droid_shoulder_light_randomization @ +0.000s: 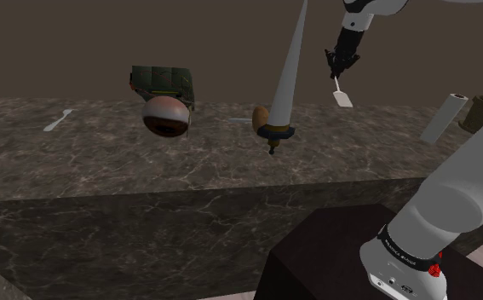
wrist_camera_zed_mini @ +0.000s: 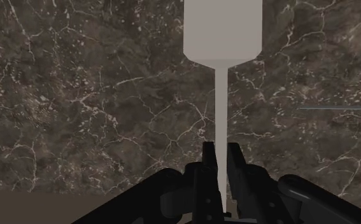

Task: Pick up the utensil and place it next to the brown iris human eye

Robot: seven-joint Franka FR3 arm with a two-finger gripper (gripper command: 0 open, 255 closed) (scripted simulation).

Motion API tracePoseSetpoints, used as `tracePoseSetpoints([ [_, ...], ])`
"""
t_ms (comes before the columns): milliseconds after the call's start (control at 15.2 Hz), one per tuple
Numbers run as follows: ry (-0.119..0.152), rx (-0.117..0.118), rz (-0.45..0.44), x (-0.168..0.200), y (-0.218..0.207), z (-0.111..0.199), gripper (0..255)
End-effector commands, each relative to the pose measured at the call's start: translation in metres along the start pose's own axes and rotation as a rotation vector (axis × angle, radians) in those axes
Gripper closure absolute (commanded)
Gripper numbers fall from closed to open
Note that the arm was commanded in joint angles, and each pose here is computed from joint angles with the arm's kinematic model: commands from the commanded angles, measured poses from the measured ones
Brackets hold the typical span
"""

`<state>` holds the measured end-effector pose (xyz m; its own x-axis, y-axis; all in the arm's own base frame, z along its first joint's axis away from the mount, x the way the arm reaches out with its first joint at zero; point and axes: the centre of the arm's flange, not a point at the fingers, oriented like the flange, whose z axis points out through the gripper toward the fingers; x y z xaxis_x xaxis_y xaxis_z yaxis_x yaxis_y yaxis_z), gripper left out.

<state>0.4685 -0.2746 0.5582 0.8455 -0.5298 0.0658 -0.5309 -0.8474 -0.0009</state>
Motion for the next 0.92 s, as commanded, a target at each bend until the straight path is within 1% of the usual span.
tracePoseSetpoints([
  [0,0.000,-0.001,0.002,-0.012,-0.025,0.000,255],
  [858,0.000,-0.001,0.002,-0.074,-0.185,-0.004,255],
])
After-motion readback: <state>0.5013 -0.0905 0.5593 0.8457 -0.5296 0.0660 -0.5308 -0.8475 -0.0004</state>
